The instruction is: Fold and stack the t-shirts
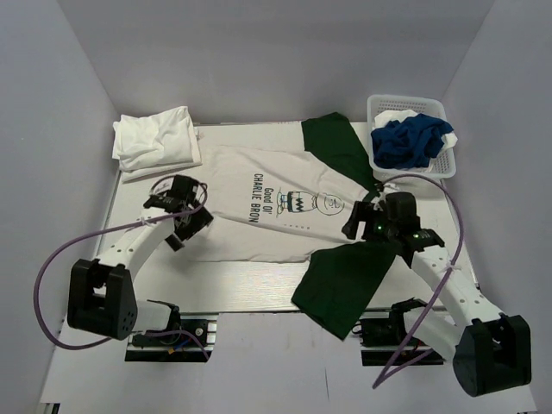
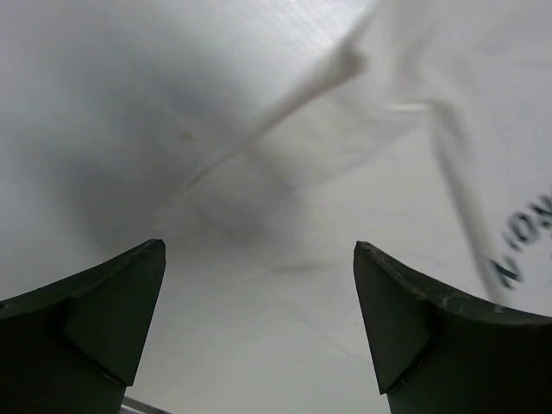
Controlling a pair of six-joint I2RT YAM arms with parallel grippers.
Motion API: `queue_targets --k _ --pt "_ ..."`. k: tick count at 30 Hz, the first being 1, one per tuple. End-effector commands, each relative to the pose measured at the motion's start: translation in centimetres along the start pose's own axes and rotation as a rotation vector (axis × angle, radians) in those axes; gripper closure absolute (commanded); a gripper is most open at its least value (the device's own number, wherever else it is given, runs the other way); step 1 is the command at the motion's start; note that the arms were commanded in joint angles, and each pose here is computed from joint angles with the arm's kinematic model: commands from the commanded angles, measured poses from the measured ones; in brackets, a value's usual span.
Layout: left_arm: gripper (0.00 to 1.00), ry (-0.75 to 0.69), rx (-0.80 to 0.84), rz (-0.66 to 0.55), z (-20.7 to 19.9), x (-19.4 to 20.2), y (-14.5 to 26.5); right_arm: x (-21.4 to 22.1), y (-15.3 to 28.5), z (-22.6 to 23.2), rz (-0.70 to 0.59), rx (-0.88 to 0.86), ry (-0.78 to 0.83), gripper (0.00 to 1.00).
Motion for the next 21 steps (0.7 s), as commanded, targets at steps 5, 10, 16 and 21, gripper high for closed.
queue_targets --k 5,10,16,21 --pt "0.03 0.167 -0.239 0.000 5.4 1.9 -2.2 -0.2 -0.4 5.9 -0.020 -0.193 0.324 0.10" --pt "0.07 0.179 -0.225 0.030 6.1 2.4 -3.1 1.3 -1.4 7.0 0.062 -0.094 0.400 0.10" --pt "0.27 0.189 -0.214 0.066 7.1 3.6 -4.9 3.3 -1.0 8.0 0.120 -0.104 0.478 0.10" --pt "0.93 0.181 -0.209 0.127 7.2 4.1 -5.5 5.5 0.1 10.7 0.270 -0.145 0.545 0.10"
Point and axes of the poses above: each gripper's point midway between its finger pads, its own y axis back along the fingers, its own z axis along the line the jaws close on, x = y × z, the point moved 10 cm from there along y, back along the fingers, and after that the axes turned 8 degrees about y, right-handed, at the moved point
